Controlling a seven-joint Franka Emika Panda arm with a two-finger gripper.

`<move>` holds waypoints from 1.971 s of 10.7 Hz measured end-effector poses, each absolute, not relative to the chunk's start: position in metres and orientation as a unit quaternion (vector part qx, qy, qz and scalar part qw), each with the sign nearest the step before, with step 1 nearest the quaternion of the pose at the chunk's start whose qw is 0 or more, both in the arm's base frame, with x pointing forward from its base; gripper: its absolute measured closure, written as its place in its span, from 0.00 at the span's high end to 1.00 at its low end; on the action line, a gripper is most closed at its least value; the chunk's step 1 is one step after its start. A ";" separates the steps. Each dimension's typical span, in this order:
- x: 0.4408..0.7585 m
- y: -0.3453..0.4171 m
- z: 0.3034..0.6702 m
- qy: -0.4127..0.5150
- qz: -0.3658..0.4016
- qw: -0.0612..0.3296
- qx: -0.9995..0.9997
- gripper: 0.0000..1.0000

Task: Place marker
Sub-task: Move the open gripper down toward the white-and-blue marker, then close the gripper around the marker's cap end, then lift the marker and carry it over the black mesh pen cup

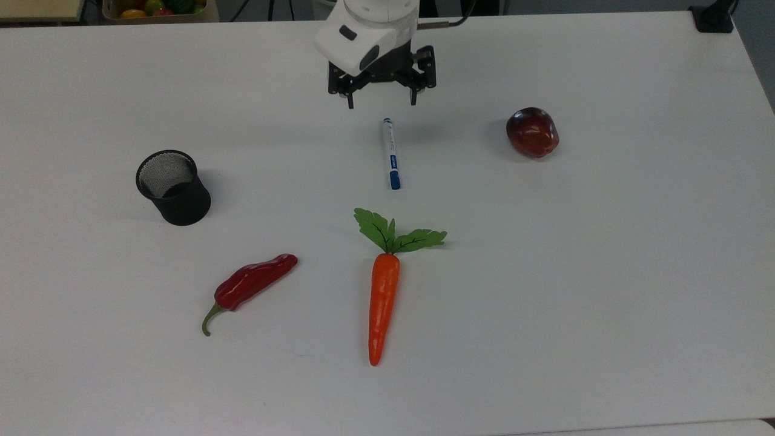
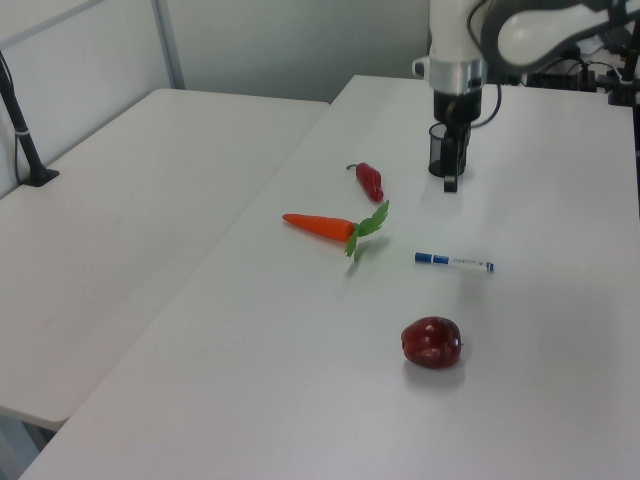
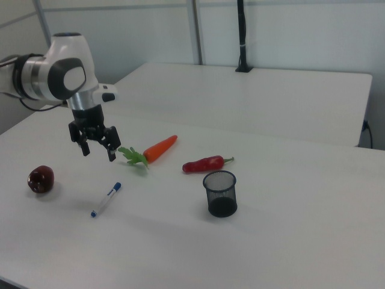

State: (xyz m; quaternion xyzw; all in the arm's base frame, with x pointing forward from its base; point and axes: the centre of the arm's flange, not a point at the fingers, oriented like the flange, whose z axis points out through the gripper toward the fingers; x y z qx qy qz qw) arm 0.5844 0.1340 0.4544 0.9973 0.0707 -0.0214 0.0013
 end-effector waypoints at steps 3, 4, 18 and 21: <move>0.588 0.151 0.396 0.063 -0.021 -0.003 0.998 1.00; 0.591 0.154 0.380 0.064 -0.023 -0.002 0.998 1.00; 0.607 0.167 0.304 0.067 -0.008 0.023 0.997 0.22; 0.607 0.166 0.305 0.065 -0.008 0.023 0.998 0.17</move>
